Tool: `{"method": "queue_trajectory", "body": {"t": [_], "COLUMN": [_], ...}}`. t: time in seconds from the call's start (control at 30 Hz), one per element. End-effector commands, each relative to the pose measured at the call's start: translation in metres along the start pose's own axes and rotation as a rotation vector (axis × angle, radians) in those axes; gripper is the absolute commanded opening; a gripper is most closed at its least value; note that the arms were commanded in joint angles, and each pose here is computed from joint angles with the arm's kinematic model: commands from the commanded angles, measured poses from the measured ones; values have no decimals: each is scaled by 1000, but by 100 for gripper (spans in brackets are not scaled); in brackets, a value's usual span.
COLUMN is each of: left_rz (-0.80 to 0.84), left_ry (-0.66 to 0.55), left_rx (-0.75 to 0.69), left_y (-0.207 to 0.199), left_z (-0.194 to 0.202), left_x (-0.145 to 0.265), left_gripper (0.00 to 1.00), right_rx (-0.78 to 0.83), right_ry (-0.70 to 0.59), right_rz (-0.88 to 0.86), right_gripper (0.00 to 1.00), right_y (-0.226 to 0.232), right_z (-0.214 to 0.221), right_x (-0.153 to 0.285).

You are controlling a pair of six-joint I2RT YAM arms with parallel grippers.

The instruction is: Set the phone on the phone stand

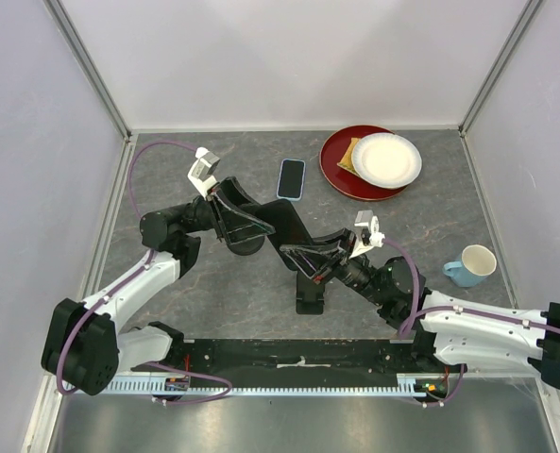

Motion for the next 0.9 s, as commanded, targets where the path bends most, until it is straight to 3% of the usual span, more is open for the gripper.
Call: {"method": "queue_trajectory", "body": {"t": [0.0,0.27,0.6,0.63,0.67,0.77,0.83,0.87], "left_rz": [182,194,202,206,211,226,234,234], "left_ry": [-70,-62,-48,-39,-34,-18,-14,-15], "left_rx": [-297,-298,-316,-321,-336,-370,-388,-392], "left_y": [-53,-56,-58,-59,-61,-65,-68,-68], "left_z": [-15,-14,-13,-12,-12,-8,-8,-8], "left_x": [3,2,1,2,1,2,2,2], "left_gripper": [54,51,30,27,15,5,2,2], "right_rx": [5,28,31,24,16,6,0,-4], "right_ry": [-155,-140,-107,-105,-102,-62,-2,20], "right_rz": [-42,-17,-19,-20,-20,-13,-1,11], "right_gripper": [0,0,0,0,0,0,7,28], "right_y": [13,6,5,5,5,3,1,0], "right_z": [-36,-27,-17,-16,-15,-6,5,8], "right_x": [-6,-14,-23,-23,-22,-19,-17,-16]}}
Point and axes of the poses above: each gripper's point midway between its finger pads, its own x axis back along the fingers, its own y axis along the line the jaws close on, z = x × y, the point moved 1 cm from there along x, back along the fingers, and after that the axes turned 4 degrees about -x, right-handed, at the moved point
